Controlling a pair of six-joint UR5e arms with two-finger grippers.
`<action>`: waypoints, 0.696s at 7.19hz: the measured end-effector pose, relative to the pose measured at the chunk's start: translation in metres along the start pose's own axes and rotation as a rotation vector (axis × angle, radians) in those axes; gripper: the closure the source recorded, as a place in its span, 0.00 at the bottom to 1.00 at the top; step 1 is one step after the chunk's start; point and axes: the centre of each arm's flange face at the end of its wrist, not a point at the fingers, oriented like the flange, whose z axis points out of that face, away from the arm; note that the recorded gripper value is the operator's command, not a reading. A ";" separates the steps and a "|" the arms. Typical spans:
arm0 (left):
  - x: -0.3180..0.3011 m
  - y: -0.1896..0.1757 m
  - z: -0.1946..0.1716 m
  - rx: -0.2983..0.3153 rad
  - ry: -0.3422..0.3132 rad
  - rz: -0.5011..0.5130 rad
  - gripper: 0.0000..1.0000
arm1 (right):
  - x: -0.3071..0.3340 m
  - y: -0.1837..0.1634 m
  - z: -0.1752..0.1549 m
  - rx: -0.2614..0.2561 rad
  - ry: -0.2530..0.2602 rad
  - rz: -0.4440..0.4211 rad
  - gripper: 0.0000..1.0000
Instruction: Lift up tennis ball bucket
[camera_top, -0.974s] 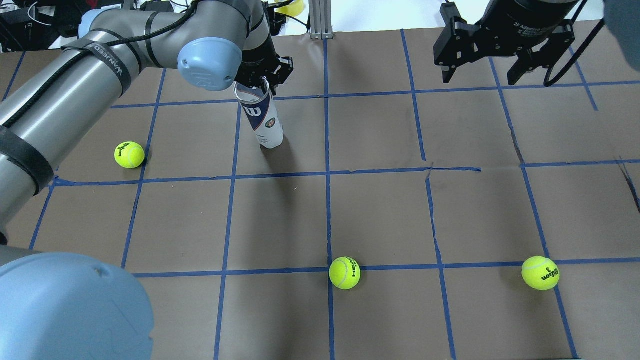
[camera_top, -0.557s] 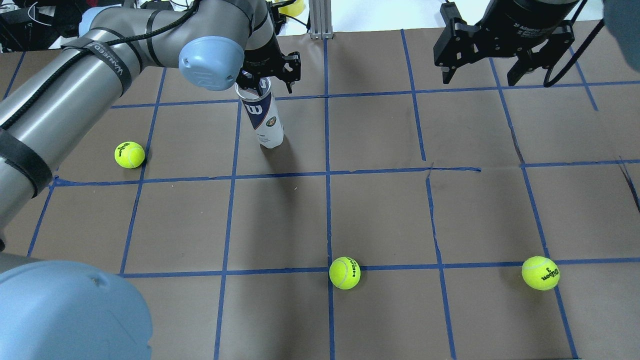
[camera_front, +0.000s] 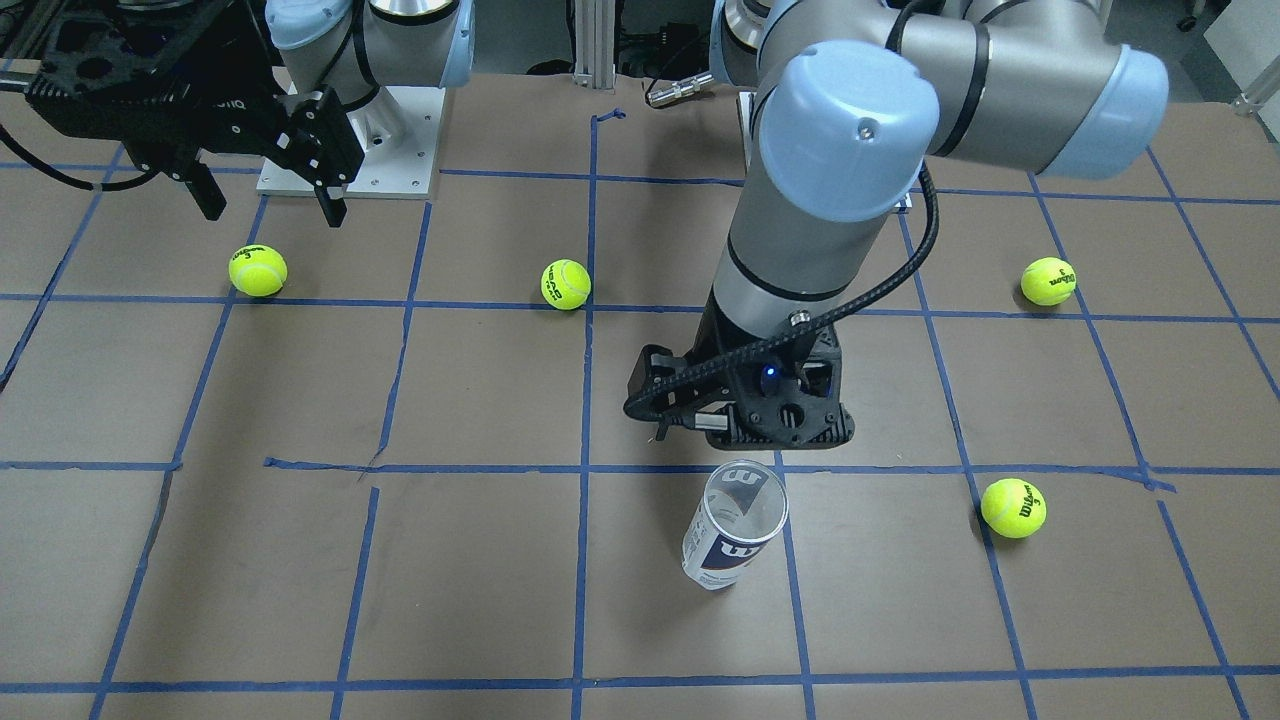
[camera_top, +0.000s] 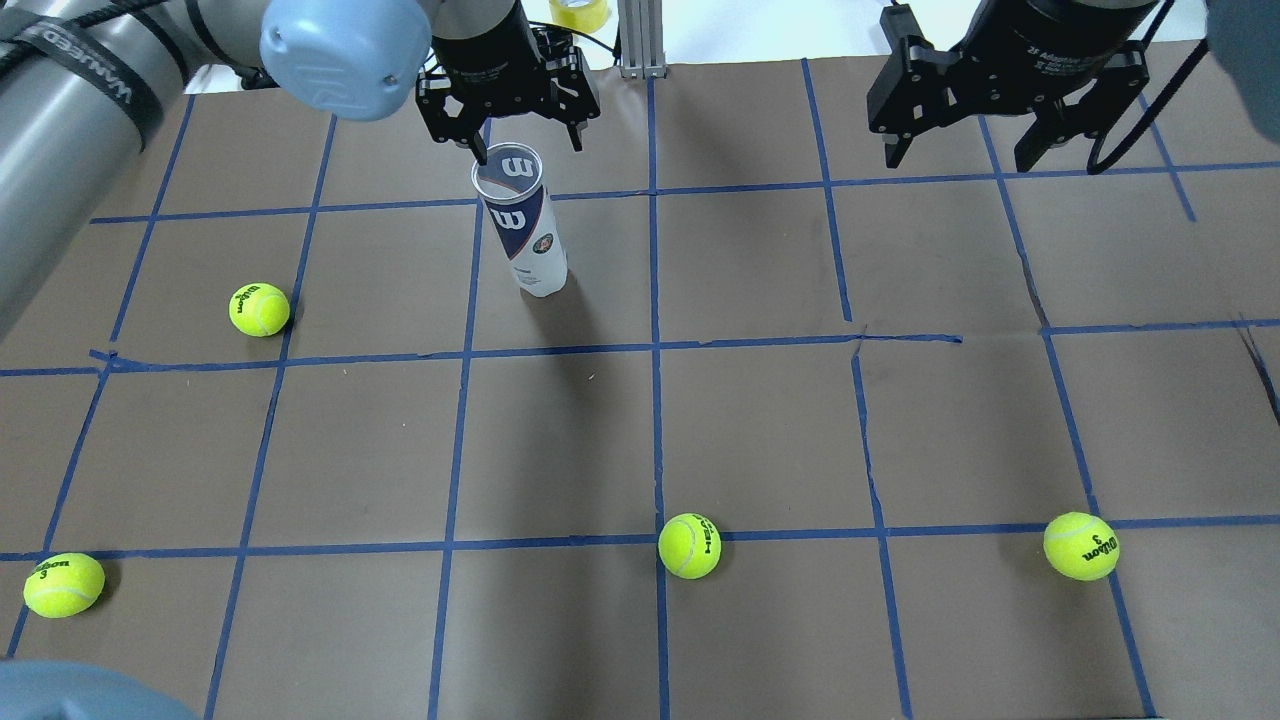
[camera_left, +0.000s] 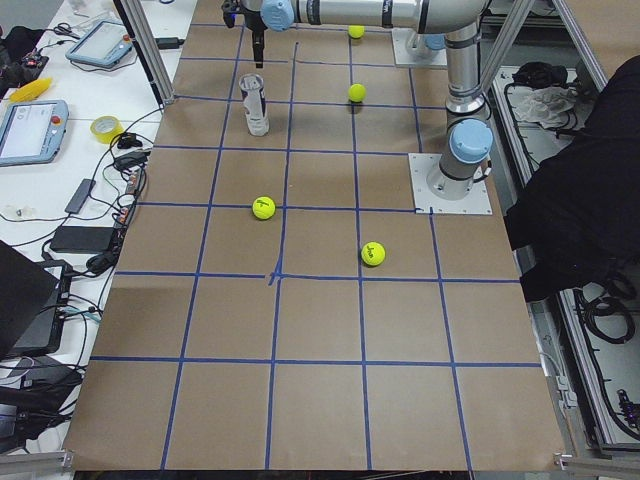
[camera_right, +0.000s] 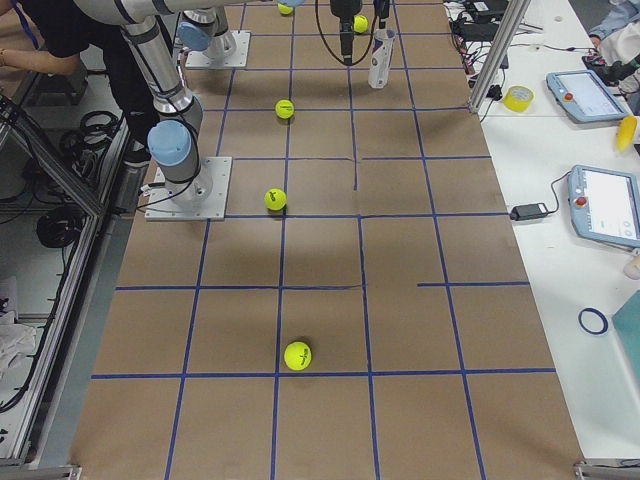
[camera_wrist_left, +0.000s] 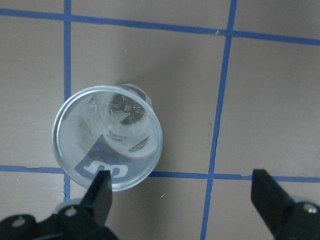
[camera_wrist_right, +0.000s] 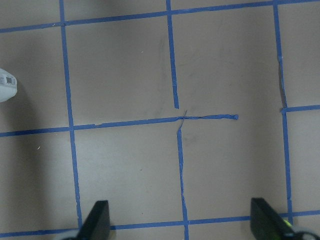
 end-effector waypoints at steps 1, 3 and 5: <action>-0.022 0.008 -0.024 -0.012 -0.013 0.033 0.00 | 0.000 0.000 0.000 -0.001 0.000 -0.001 0.00; -0.092 0.023 -0.062 -0.027 -0.035 0.062 0.00 | 0.000 0.000 0.001 -0.002 0.000 -0.002 0.00; -0.137 0.059 -0.073 -0.043 -0.043 0.065 0.00 | 0.000 0.000 0.001 -0.002 0.000 -0.004 0.00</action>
